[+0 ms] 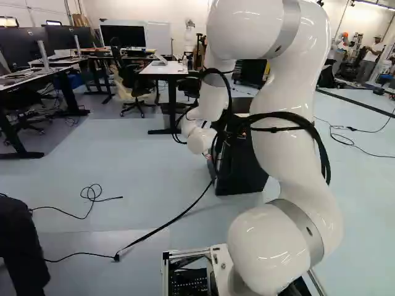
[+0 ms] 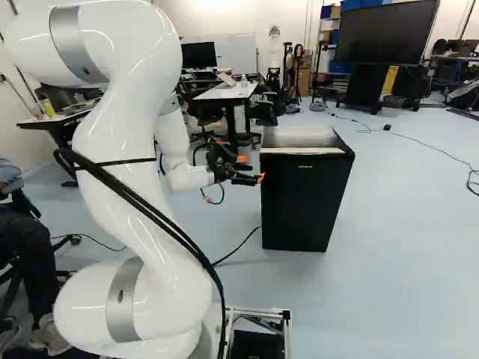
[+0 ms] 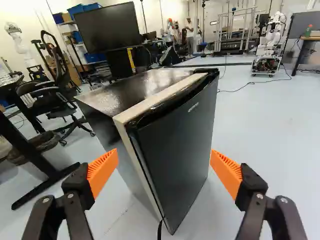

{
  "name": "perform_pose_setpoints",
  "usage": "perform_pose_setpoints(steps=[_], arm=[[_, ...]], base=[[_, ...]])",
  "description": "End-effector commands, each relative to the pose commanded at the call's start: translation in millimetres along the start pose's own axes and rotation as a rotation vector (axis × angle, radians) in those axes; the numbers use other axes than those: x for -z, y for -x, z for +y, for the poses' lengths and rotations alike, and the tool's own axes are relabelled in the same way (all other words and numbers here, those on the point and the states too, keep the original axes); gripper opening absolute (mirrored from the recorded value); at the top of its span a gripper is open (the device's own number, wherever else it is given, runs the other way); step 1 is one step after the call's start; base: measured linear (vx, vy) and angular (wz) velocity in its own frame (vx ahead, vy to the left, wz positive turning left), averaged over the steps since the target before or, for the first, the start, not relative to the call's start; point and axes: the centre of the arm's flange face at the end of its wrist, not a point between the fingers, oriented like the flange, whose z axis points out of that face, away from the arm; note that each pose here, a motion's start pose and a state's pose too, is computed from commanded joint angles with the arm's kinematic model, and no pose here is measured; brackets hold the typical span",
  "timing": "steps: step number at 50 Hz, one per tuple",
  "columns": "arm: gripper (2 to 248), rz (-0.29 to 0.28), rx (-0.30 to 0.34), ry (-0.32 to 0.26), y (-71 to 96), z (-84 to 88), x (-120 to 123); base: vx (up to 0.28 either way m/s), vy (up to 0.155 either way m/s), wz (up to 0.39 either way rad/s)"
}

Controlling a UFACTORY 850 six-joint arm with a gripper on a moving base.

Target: Open the fridge door

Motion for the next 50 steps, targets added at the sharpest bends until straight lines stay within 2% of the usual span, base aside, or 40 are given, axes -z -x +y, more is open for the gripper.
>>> perform_pose_setpoints(steps=[14, 28, 50], arm=[[247, -0.008, 0.016, -0.017, 22.8, -23.7, -4.8], [247, -0.007, 0.014, -0.011, 43.2, -45.6, -25.5], [247, 0.013, -0.021, 0.022, 45.4, -58.6, -58.7]], base=[[0.0, 0.0, 0.0], [0.0, 0.0, 0.0], [0.0, 0.0, 0.0]])
